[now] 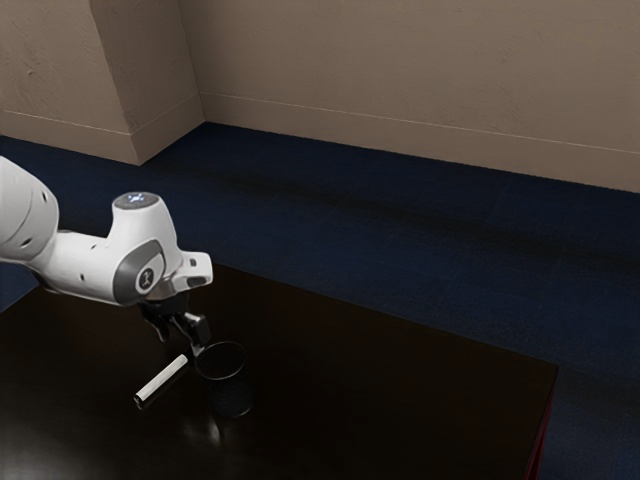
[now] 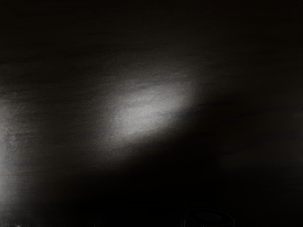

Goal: Put the marker into the pen holder.

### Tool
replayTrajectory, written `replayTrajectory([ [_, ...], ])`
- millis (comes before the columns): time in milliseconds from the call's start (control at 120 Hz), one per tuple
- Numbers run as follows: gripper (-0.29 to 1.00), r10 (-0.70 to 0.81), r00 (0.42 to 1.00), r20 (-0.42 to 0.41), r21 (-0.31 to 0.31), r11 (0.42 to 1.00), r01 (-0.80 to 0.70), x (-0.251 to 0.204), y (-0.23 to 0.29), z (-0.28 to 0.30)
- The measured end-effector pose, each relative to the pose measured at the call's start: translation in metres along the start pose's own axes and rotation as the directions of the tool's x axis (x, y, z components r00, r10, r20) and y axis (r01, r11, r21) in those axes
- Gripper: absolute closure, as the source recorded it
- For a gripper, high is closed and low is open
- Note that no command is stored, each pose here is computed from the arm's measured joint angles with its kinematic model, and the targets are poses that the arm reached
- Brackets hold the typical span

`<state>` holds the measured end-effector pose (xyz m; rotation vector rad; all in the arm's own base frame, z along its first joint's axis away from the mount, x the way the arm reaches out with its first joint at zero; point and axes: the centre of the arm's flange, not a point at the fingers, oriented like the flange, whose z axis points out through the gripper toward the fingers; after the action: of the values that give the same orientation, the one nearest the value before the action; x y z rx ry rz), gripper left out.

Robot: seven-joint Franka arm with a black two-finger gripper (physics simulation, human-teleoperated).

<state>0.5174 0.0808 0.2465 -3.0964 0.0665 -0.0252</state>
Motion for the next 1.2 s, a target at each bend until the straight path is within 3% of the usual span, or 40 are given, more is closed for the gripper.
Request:
replayTrajectory([
  [225,0.36,0.006,1.0,0.002,-0.001,1.0,-0.006,0.0,0.002,0.001],
  [350,0.46,0.009,1.0,0.007,-0.001,1.0,-0.009,-0.001,0.003,0.003],
  [733,0.58,0.01,1.0,0.009,0.007,1.0,-0.01,0.0,0.007,0.005],
  [917,0.71,-0.011,1.0,0.006,0.026,1.0,0.011,0.001,0.007,0.002],
  [1200,0.74,-0.039,0.998,-0.038,0.005,0.999,0.04,0.004,0.006,-0.026],
])
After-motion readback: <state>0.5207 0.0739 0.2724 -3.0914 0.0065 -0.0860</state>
